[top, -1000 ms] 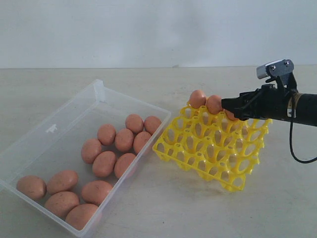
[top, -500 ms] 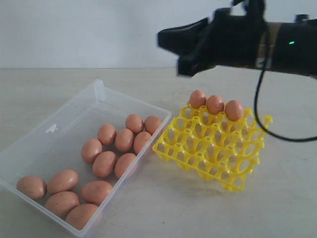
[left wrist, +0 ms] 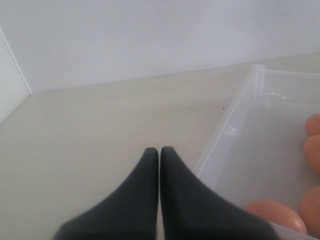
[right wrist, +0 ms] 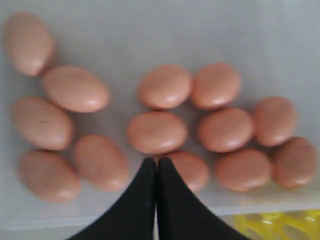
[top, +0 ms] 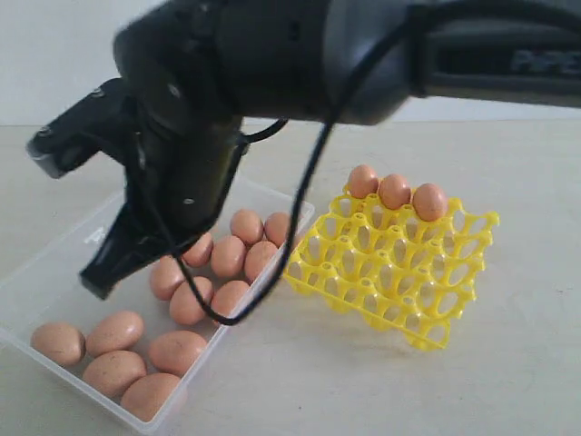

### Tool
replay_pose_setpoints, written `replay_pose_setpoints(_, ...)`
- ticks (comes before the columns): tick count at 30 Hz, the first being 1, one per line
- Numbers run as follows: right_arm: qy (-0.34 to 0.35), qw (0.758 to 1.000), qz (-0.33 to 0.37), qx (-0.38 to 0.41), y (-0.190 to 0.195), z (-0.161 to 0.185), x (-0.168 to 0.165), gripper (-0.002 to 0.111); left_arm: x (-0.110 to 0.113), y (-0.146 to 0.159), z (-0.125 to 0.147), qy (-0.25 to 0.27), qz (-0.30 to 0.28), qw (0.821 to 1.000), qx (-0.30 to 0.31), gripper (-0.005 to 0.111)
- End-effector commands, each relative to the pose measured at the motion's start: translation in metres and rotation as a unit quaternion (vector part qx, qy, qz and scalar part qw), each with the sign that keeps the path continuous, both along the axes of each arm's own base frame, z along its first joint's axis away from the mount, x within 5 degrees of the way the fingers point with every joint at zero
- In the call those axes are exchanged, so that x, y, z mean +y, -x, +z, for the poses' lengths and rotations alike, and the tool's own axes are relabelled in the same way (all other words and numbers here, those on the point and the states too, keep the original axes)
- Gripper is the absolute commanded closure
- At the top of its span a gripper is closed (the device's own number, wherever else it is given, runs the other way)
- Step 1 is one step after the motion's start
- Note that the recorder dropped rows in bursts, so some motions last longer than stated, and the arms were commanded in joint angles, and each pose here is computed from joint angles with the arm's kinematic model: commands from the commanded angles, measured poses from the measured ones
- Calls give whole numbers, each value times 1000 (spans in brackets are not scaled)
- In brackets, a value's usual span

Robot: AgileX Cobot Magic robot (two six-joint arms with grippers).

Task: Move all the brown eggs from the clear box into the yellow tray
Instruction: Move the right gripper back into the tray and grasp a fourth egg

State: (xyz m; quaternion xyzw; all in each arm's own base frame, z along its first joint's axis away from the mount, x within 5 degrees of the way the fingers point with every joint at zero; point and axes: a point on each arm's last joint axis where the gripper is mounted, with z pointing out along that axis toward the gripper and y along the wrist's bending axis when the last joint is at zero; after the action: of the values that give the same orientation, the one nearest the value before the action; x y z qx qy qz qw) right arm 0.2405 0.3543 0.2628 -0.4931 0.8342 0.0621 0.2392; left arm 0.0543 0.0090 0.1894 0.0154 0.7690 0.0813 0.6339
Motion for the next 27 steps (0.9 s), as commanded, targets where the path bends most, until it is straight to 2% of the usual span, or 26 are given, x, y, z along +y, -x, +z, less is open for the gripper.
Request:
replay_pose_setpoints(1, -47, 994, 57, 77, -5, 16, 35, 108, 0, 0, -1, 4, -2, 1000, -1, 105)
replay_pose_setpoints(2, -62, 994, 55, 65, -8, 20, 40, 107, 0, 0, -1, 4, -2, 1000, -1, 105)
replay_pose_setpoints(4, -94, 994, 9, 60, -21, 18, 51, 99, 0, 0, -1, 4, -2, 1000, -1, 105)
replay_pose_setpoints(6, -113, 989, -55, 82, -41, 6, 51, 76, 0, 0, -1, 4, -2, 1000, -1, 105)
replay_pose_setpoints(8, -120, 982, -109, 100, -59, -2, 44, 62, 0, 0, -1, 4, -2, 1000, -1, 105)
replay_pose_setpoints(10, -106, 970, -159, 147, -69, -16, 34, 56, 0, 0, -1, 4, -2, 1000, -1, 105)
replay_pose_setpoints(15, -81, 958, -208, 181, -79, -43, 31, 54, 0, 0, -1, 4, -2, 1000, -1, 105)
replay_pose_setpoints(27, -62, 945, -252, 201, -88, -104, 40, 54, 0, 0, -1, 4, -2, 1000, -1, 105)
